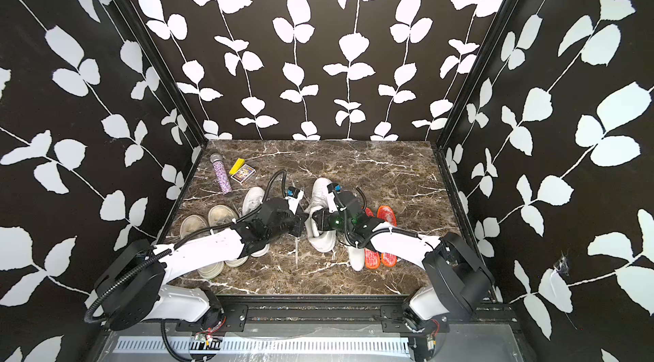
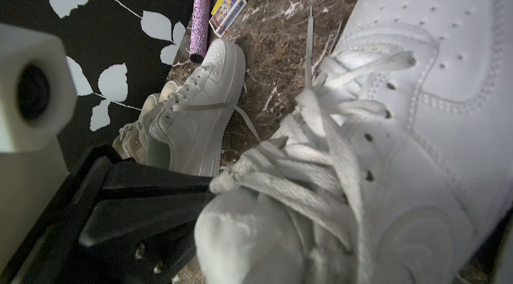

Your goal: Remove the insole from the shoe

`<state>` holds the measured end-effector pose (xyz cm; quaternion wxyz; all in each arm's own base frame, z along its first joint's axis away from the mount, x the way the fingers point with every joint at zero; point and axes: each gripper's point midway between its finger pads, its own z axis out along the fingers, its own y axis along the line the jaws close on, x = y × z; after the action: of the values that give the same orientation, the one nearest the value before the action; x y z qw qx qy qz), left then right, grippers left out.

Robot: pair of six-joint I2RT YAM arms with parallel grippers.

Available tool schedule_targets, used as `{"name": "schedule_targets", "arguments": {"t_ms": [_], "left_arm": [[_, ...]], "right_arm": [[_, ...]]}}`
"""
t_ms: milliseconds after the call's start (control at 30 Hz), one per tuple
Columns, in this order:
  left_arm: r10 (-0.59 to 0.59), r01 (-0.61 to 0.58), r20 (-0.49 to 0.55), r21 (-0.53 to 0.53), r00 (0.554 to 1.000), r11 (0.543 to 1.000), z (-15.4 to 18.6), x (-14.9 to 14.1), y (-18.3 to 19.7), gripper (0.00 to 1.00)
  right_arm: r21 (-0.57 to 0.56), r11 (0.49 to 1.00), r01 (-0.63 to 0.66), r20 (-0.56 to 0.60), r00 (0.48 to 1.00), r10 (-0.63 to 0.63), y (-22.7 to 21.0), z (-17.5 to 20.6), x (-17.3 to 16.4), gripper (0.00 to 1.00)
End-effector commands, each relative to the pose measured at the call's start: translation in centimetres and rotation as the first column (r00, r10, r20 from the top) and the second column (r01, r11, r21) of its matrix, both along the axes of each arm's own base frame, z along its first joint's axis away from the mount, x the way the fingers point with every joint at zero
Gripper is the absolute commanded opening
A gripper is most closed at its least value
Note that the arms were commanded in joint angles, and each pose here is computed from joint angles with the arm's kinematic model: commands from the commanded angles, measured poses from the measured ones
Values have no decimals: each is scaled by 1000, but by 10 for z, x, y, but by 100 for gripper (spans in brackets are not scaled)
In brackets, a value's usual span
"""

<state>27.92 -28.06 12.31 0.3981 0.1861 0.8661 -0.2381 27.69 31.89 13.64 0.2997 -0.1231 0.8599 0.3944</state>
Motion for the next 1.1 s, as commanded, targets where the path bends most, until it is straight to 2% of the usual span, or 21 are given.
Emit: {"name": "schedule_targets", "arguments": {"t_ms": [0,467,667,833,1067], "left_arm": [[36,-35,33,-10,999,999,9,4,8,0],[44,-45,34,3,998,999,4,3,12,0],[45,-45,39,1,998,999,6,4,12,0],[45,-45,42,0,998,999,8,4,12,0],[46,-46,45,2,998,999,9,5,12,0]], "right_arm": [[3,999,-32,56,998,32,9,19,5,14],[-101,988,-118,-27,993,116,14,4,-18,31],[-163,975,-149,-62,988,140,16,-8,-23,33],[-260,957,-126,-83,991,108,8,-24,-19,34],[-268,949,-168,-106,984,144,18,-30,-23,33]]}}
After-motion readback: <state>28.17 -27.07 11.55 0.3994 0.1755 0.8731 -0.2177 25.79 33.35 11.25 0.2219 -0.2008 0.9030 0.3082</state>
